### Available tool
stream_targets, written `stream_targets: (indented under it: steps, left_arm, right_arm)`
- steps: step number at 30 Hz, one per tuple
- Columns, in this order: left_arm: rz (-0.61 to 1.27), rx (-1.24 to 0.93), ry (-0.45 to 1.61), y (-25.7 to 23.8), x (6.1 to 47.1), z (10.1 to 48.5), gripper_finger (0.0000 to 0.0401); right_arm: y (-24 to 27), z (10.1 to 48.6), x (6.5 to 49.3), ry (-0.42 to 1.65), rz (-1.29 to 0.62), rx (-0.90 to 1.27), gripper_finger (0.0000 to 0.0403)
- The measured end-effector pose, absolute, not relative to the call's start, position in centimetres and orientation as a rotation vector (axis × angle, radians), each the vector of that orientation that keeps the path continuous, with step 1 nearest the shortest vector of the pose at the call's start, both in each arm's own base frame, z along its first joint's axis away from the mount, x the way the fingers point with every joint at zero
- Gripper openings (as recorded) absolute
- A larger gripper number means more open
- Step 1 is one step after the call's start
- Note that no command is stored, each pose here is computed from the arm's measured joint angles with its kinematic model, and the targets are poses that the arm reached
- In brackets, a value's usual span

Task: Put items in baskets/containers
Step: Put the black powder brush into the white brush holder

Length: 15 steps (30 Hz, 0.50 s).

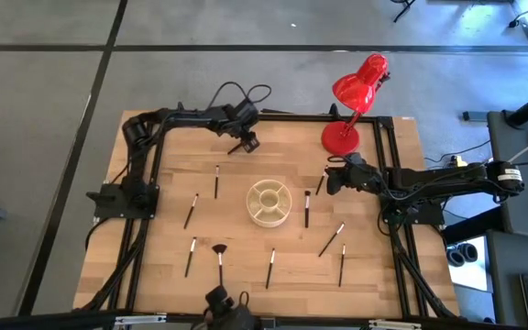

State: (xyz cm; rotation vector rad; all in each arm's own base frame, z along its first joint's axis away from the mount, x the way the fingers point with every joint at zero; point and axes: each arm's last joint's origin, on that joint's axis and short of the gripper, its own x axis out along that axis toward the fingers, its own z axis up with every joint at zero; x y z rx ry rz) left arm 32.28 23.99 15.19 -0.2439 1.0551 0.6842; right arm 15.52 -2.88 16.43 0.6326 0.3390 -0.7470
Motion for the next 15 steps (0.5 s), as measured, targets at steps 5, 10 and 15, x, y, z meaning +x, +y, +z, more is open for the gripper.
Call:
stream_targets:
  steps: [5, 10, 15]
  left_arm:
    - [0.699, -0.283, 1.076, 24.9, 32.1, 14.1, 0.0185]
    - [0.646, -0.297, 1.098, 24.8, 32.1, 13.4, 0.0186]
    - [0.624, -0.287, 1.105, 24.8, 32.1, 13.4, 0.0176]
  right_arm:
    - [-2.8, 16.4, 15.5, 0.35, -0.725, 0.642, 0.0067]
    - [-2.8, 16.4, 15.5, 0.357, -0.718, 0.643, 0.0067]
    - [-2.8, 16.4, 15.5, 0.359, -0.717, 0.641, 0.0067]
